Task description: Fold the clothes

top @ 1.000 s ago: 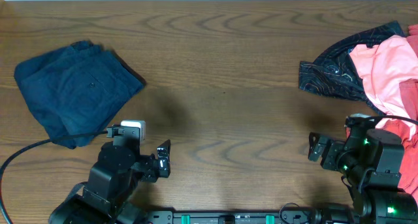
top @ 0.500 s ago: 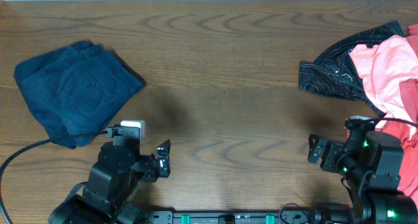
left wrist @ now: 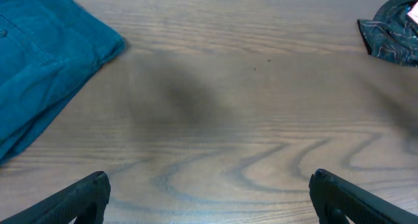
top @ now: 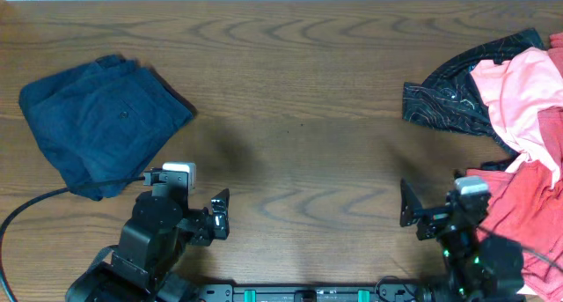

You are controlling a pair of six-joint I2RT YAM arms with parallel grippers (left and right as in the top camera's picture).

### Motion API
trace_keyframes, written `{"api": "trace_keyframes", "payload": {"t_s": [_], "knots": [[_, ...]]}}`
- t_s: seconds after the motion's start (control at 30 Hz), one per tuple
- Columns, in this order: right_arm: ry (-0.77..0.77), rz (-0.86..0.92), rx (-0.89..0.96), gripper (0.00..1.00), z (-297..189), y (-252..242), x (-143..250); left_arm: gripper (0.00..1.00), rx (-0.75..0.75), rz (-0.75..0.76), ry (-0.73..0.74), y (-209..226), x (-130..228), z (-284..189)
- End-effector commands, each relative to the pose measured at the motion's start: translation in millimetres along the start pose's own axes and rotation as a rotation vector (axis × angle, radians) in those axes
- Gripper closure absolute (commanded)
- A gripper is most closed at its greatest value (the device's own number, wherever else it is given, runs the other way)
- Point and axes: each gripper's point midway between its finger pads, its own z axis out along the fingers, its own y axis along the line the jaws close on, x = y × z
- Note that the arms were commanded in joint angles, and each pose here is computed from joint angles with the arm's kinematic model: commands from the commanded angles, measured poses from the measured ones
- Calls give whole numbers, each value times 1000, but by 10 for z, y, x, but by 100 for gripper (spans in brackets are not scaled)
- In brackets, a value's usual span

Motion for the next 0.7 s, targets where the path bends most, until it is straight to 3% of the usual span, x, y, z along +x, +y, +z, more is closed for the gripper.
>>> {"api": "trace_keyframes", "payload": {"t_s": [0.0, 0.3, 0.67], "knots": [[-33, -61, -4, 1, 101, 5, 81, 2, -9, -6, -1, 16, 11, 9], [-238, -81, -6, 1, 406, -27, 143, 2, -9, -6, -1, 16, 11, 9], [-157, -73, -4, 1, 443, -41, 331, 2, -9, -6, -1, 16, 11, 9]]}}
